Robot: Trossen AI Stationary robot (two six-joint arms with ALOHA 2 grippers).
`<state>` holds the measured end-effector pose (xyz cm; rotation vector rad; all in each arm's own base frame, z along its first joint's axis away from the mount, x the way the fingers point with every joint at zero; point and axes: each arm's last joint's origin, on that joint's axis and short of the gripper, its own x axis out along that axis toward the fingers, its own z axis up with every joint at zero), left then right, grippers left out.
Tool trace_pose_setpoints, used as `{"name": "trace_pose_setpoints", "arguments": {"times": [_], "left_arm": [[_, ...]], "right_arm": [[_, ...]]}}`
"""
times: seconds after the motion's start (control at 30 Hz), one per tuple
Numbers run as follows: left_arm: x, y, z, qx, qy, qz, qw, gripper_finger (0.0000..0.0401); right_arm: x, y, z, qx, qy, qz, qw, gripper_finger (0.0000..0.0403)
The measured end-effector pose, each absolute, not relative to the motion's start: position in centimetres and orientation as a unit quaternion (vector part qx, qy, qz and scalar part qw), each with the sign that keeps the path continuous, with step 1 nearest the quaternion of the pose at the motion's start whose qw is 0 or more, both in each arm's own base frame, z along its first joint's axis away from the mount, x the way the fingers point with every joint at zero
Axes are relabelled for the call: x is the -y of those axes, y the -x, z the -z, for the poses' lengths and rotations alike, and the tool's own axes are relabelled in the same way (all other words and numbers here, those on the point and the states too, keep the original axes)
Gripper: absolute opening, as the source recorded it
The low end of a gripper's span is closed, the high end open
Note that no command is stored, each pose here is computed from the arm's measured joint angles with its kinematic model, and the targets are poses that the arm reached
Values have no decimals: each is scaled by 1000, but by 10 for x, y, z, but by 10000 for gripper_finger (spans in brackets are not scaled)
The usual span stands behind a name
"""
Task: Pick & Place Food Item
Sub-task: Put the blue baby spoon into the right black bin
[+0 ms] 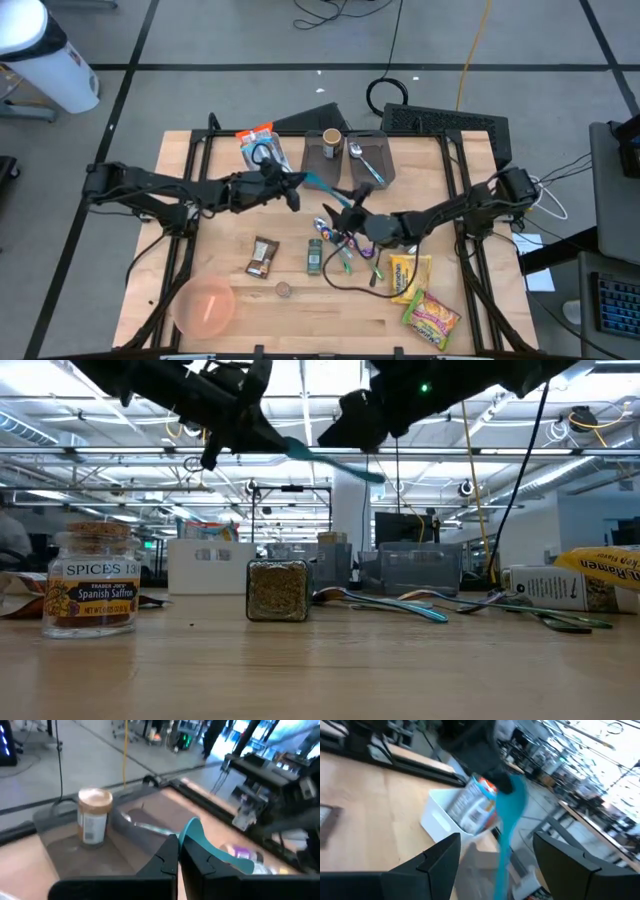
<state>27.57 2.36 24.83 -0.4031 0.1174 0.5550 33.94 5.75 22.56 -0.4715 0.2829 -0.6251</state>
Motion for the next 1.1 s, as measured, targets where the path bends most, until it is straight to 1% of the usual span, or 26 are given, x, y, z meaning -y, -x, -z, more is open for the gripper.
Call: {"name": "trace_pose_setpoints", "arguments": {"times": [0.2, 0.33, 0.47, 0.57, 0.7, 1.1], "left_arm": [[-21, -280, -247, -46, 203, -262, 942, 4], [-20, -281, -248, -43, 204, -258, 944, 3], [-19, -281, -249, -37, 205, -255, 944, 5], [-19, -281, -249, -38, 204, -255, 944, 3], [-19, -281, -249, -37, 204, -255, 944, 5], [-19, -281, -249, -35, 207, -254, 944, 7]], "right_arm": [[-51, -343, -217, -150, 230, 323, 906, 242], [-46, -342, -218, -154, 228, 352, 895, 242], [-43, -343, -218, -155, 228, 356, 893, 242], [-43, -342, -217, -156, 224, 356, 894, 232], [-43, -342, -217, -155, 221, 356, 895, 202], [-43, -342, -216, -160, 223, 354, 894, 87]]}}
